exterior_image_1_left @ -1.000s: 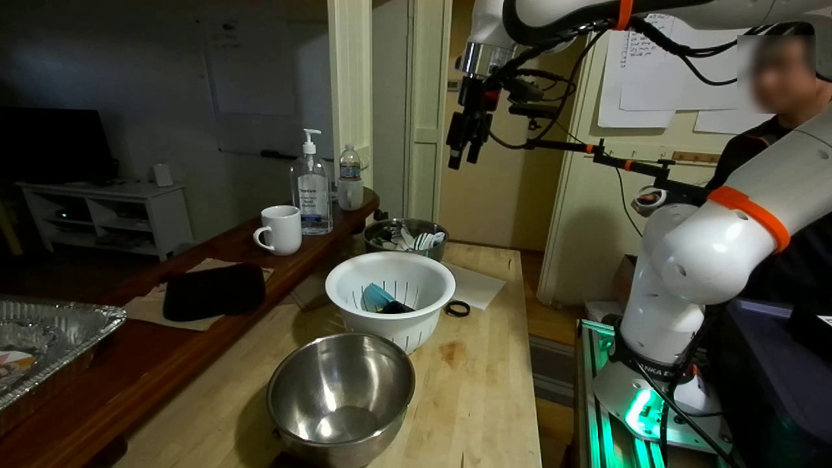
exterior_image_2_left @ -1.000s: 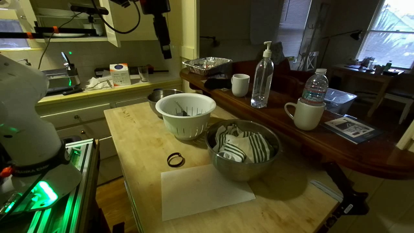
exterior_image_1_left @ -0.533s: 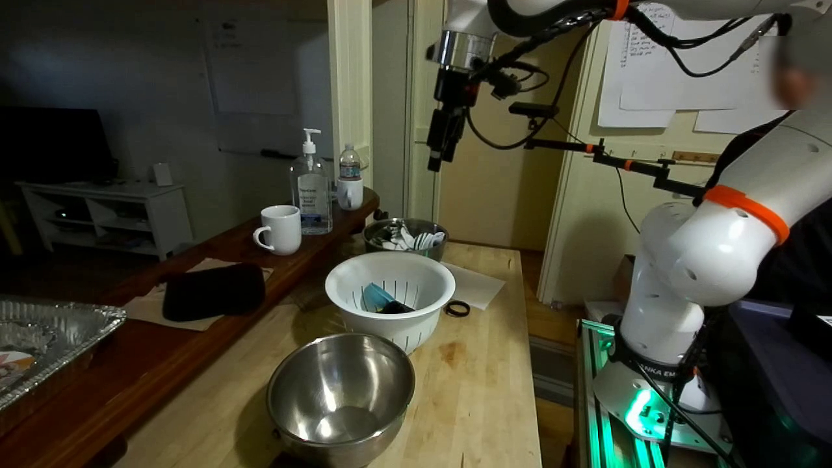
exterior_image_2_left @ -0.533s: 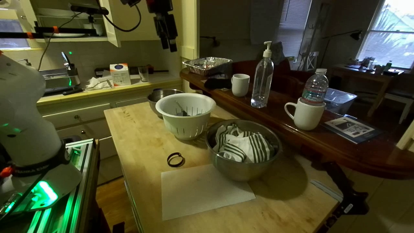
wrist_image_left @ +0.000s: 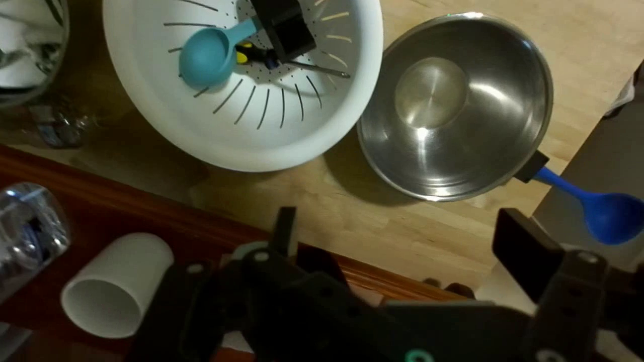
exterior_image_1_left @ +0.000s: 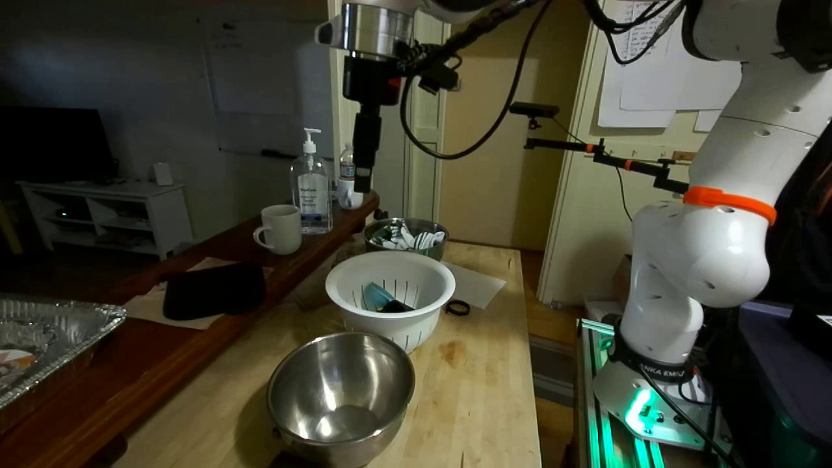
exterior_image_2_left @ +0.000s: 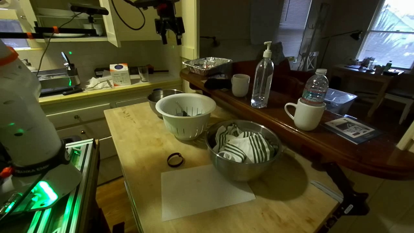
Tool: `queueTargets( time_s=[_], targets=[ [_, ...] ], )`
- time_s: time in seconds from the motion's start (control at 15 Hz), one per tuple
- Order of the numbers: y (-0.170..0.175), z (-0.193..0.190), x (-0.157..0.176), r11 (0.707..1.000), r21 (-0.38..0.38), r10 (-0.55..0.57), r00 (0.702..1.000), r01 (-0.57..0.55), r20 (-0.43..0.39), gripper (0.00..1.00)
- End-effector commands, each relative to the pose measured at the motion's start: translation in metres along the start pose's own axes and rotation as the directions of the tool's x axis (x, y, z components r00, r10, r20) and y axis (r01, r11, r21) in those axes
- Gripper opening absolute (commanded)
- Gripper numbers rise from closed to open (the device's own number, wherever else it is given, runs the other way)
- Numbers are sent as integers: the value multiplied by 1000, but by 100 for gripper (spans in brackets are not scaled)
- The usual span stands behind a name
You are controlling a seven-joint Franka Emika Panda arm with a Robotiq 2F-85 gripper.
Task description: Put the blue spoon on the top countertop
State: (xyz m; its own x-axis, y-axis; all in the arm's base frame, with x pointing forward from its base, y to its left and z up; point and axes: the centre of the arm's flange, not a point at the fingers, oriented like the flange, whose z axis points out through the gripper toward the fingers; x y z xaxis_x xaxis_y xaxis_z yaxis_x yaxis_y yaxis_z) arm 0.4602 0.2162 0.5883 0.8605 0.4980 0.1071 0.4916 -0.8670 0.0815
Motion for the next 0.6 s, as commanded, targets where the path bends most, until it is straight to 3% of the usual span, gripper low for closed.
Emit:
queueTargets(
  time_s=[0.0,0.2,0.27,0.53],
  targets=[
    [-4,0,9,999,9,-31,999,31,8,100],
    [-1,-1,19,998,18,-60,998,60,13,100],
    [-13,4,36,991,25,-134,989,133,65,100],
    [-84,32,100,944,106,-323,939,312,118,100]
  ],
)
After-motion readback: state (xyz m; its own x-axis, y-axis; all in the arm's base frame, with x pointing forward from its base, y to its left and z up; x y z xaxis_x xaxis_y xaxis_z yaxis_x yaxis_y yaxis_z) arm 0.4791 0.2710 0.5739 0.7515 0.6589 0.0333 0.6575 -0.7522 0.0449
